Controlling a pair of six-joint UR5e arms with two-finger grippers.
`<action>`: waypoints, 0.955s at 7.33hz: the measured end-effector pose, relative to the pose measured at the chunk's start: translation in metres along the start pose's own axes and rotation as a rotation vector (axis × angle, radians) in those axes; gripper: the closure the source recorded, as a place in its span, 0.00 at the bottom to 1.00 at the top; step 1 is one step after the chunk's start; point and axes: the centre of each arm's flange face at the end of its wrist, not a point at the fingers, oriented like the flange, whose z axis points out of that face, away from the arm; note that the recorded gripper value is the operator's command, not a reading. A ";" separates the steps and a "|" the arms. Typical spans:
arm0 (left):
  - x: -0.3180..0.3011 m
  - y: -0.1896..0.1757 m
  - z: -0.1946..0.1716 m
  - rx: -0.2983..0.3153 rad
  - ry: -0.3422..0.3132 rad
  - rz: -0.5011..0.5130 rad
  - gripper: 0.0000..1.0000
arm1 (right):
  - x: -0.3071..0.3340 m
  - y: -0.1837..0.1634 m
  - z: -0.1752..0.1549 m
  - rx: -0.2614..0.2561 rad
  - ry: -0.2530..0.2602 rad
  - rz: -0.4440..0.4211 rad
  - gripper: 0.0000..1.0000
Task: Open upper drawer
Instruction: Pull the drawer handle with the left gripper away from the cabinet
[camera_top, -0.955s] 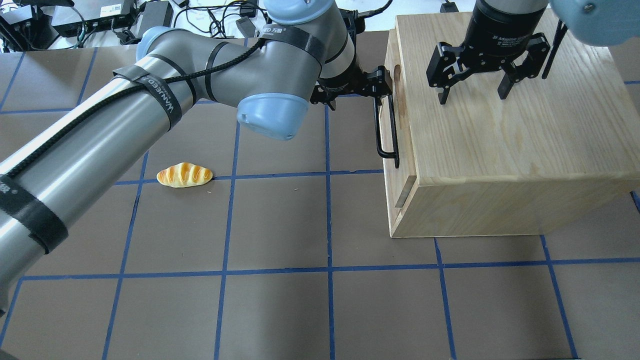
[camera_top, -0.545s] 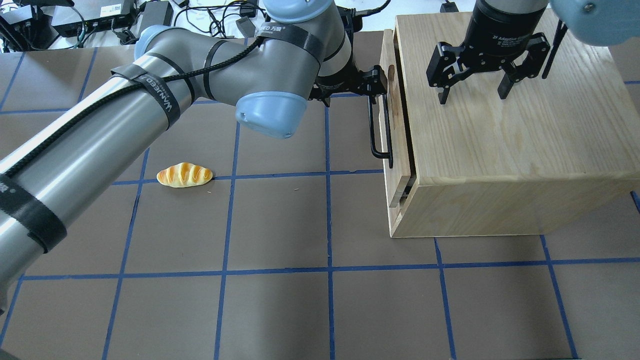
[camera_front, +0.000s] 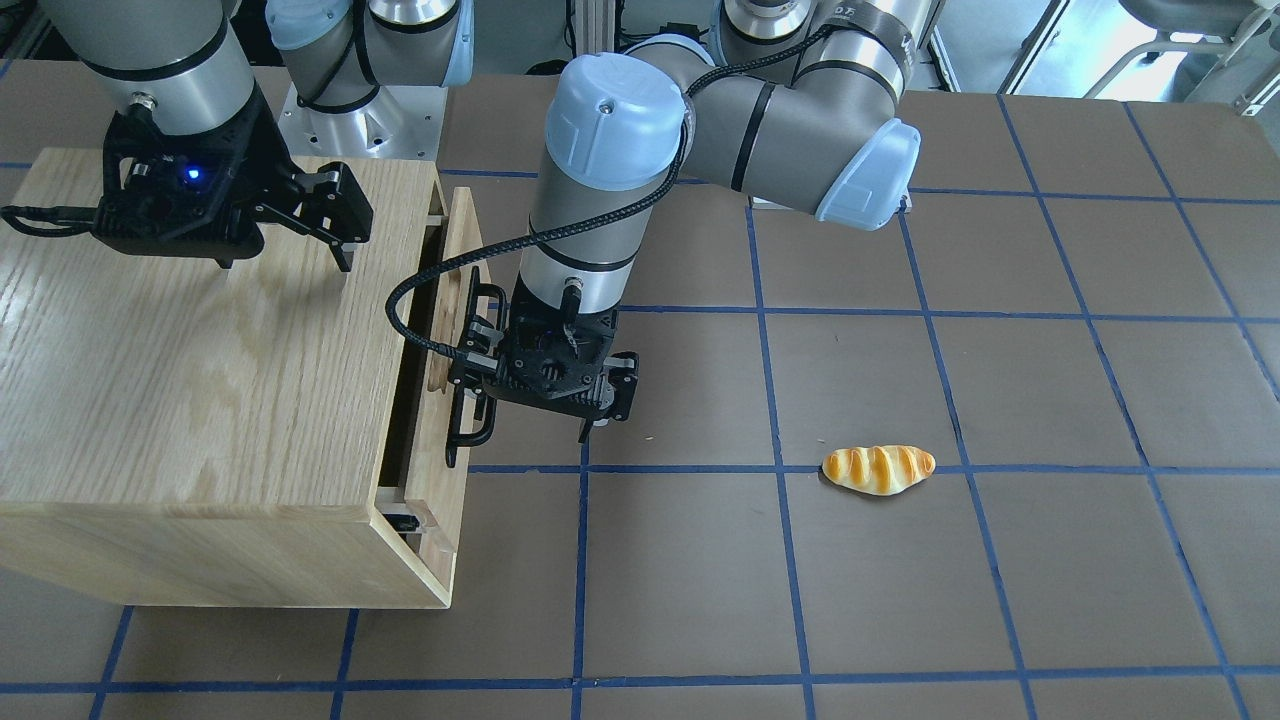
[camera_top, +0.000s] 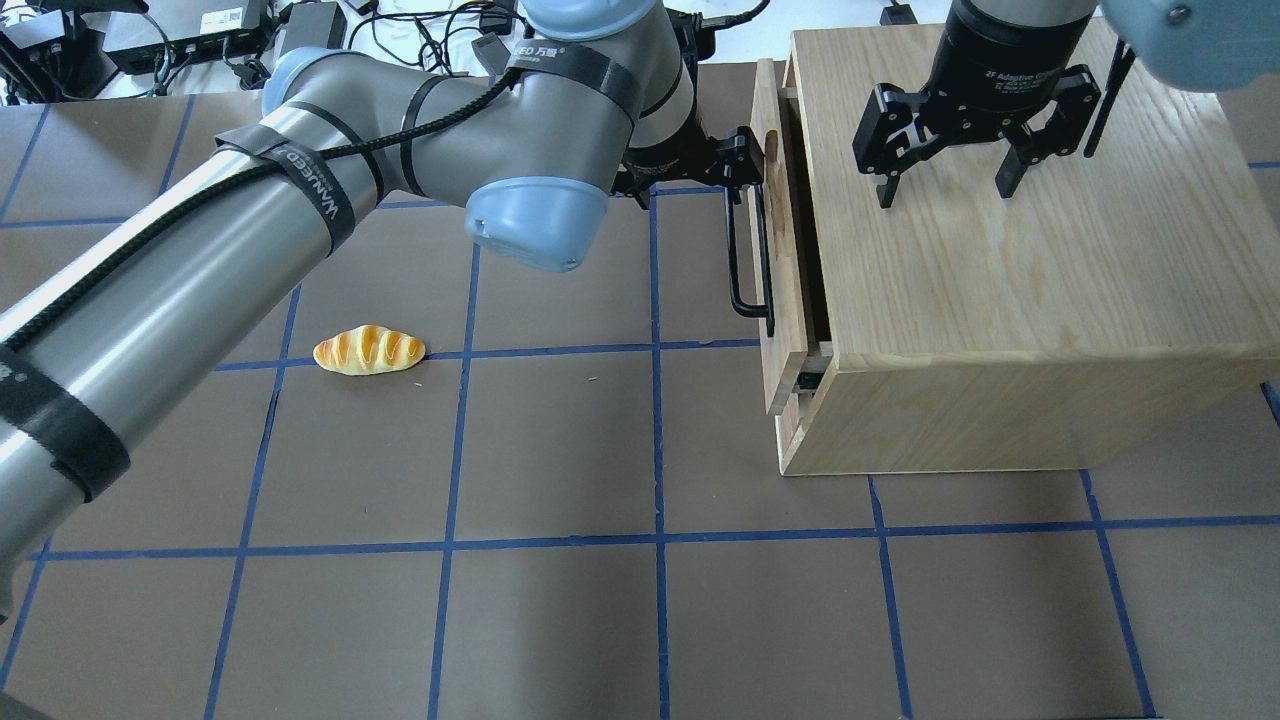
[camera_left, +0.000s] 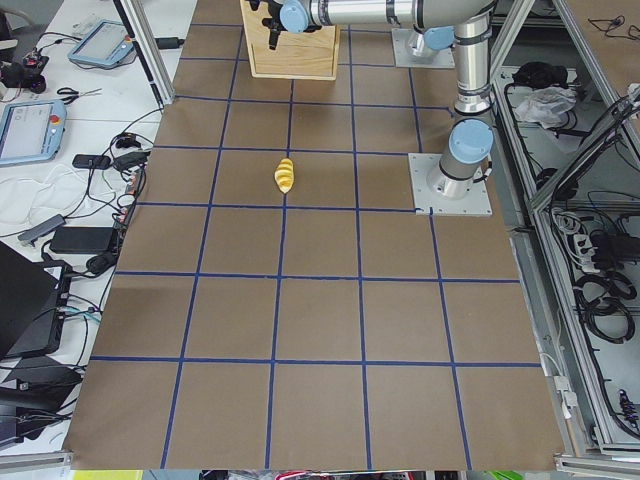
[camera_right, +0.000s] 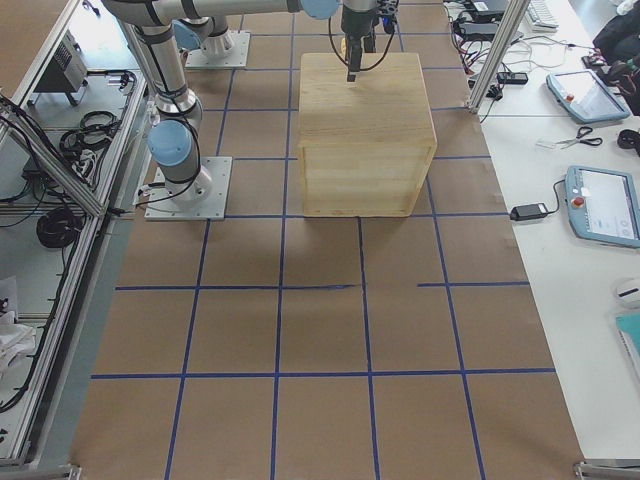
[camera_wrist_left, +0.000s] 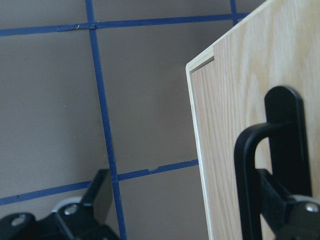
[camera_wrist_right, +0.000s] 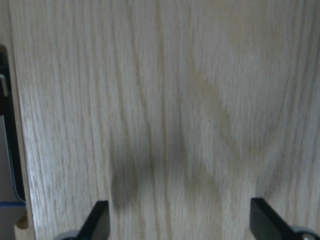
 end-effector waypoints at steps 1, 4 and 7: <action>-0.002 -0.001 -0.001 0.003 -0.013 -0.001 0.00 | 0.000 0.000 0.000 0.000 0.000 0.000 0.00; -0.017 -0.006 -0.007 0.000 -0.032 -0.007 0.00 | 0.000 0.000 0.000 0.000 0.000 0.000 0.00; -0.026 -0.006 -0.008 -0.028 -0.044 -0.017 0.00 | 0.000 0.000 0.000 0.000 0.000 0.000 0.00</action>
